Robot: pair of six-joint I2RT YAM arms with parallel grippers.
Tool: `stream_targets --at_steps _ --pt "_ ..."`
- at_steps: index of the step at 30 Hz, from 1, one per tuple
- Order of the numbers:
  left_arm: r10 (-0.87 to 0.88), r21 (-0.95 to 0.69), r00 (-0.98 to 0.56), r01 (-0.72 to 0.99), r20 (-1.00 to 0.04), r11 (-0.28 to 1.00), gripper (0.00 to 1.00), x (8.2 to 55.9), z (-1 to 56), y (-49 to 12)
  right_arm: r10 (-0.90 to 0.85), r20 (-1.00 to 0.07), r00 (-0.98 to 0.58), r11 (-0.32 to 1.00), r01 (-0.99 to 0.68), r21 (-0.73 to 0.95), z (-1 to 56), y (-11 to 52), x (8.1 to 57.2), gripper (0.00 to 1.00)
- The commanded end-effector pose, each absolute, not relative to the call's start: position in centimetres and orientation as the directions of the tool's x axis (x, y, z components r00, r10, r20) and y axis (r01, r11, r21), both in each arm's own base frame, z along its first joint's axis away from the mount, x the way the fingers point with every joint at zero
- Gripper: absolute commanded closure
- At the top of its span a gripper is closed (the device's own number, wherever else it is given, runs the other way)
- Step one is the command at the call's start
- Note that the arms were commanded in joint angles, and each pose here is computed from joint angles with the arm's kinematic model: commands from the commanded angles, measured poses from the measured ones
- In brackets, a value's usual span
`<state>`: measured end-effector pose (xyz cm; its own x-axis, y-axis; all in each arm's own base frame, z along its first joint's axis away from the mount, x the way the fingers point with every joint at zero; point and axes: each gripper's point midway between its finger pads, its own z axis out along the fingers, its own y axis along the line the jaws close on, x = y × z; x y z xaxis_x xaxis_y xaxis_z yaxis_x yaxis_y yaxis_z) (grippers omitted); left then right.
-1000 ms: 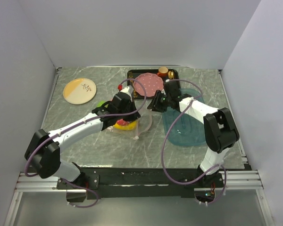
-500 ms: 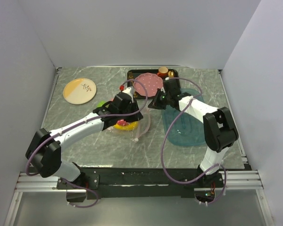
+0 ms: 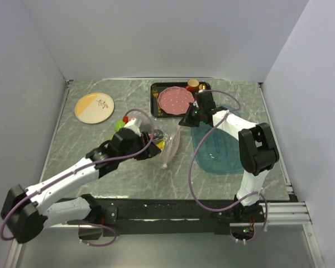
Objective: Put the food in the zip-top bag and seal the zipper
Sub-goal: Zip the zipper food storage bag at the center of the board.
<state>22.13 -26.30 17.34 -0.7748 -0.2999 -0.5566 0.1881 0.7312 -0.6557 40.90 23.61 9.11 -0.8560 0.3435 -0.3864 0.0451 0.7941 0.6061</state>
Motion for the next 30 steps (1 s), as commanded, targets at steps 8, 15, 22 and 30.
stream_targets --at_steps 8,15,22,30 --pt "-0.492 -0.824 -0.79 0.028 -0.365 0.566 0.58 19.7 12.8 -26.8 0.334 -0.457 -0.824 0.757 -0.054 0.651 14.0 24.5 42.2 1.0" --pt "-0.546 -0.828 -0.726 0.056 -0.417 0.558 0.58 22.4 13.2 -28.9 0.338 -0.455 -0.824 0.746 -0.06 0.663 15.0 24.8 42.2 0.98" --pt "-0.543 -0.807 -0.737 0.006 -0.403 0.591 0.61 21.8 10.9 -30.2 0.344 -0.45 -0.824 0.738 -0.059 0.672 15.4 24.8 42.2 0.97" --pt "-0.637 -0.823 -0.685 -0.096 -0.353 0.56 0.6 20.1 10.7 -27.7 0.345 -0.45 -0.824 0.738 -0.059 0.673 15.3 24.8 42.1 0.96"
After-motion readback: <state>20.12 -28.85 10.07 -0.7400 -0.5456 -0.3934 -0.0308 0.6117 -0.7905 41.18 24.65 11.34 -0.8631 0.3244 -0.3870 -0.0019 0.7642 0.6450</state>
